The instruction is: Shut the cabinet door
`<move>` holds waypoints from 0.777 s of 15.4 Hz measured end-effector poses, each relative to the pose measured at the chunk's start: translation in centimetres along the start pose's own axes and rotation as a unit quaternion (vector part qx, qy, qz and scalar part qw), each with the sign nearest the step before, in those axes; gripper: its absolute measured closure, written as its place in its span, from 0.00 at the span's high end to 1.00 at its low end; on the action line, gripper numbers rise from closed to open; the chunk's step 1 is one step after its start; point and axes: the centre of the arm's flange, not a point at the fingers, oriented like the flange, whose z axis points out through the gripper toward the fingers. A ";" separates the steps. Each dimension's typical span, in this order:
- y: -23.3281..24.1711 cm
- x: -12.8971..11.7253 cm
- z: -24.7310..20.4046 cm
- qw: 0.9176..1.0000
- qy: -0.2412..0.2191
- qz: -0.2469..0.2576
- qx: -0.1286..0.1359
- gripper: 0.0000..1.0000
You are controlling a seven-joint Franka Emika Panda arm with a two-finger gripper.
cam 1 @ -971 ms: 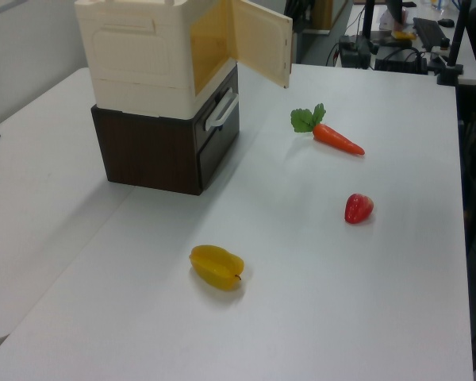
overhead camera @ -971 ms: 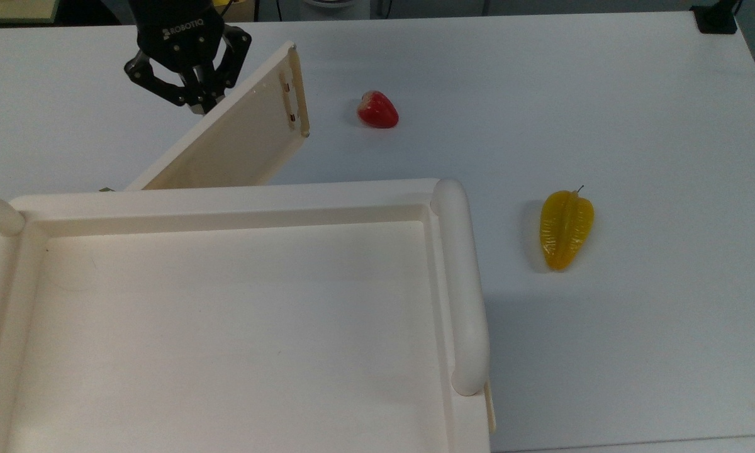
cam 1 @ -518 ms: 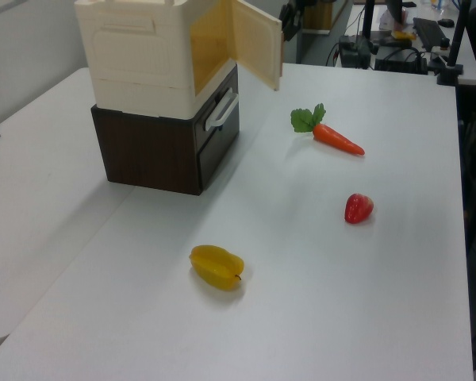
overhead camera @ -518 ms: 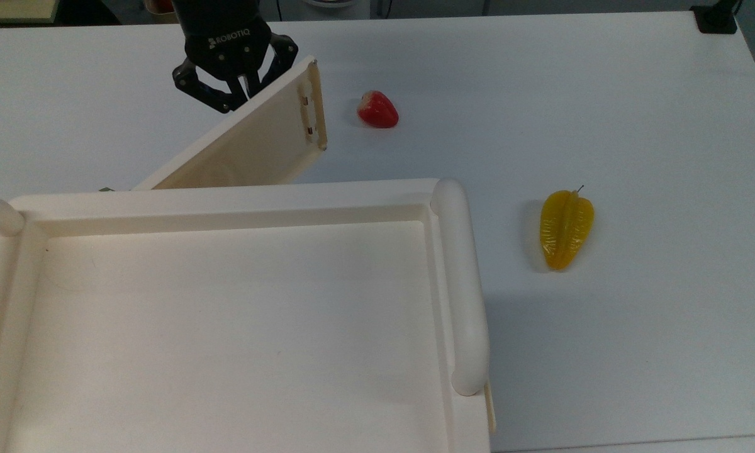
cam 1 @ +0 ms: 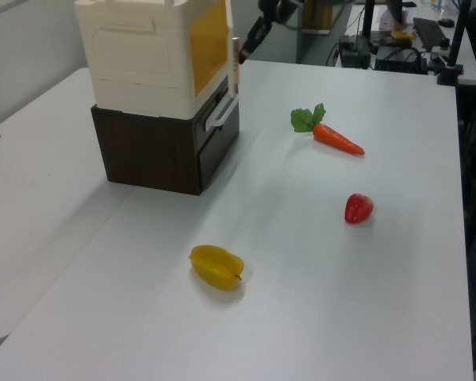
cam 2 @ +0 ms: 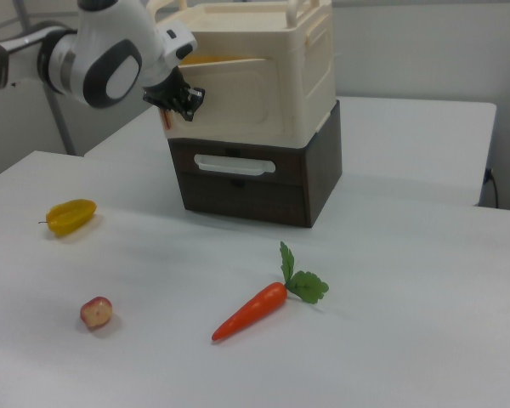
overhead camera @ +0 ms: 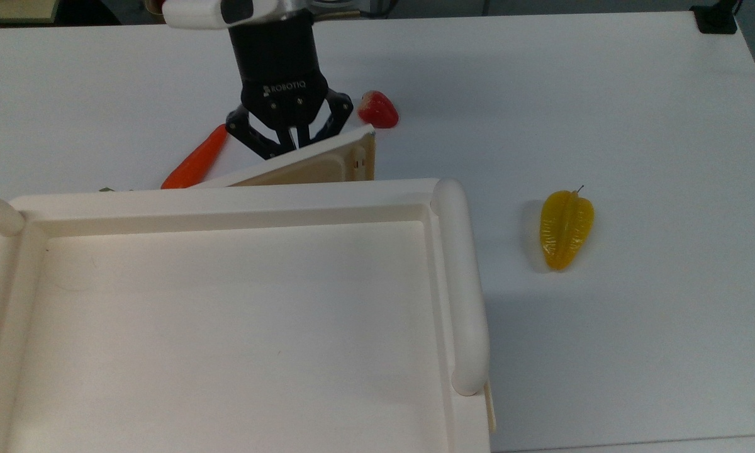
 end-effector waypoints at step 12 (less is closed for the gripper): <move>-2.2 1.4 2.4 0.991 0.099 0.089 -0.026 0.01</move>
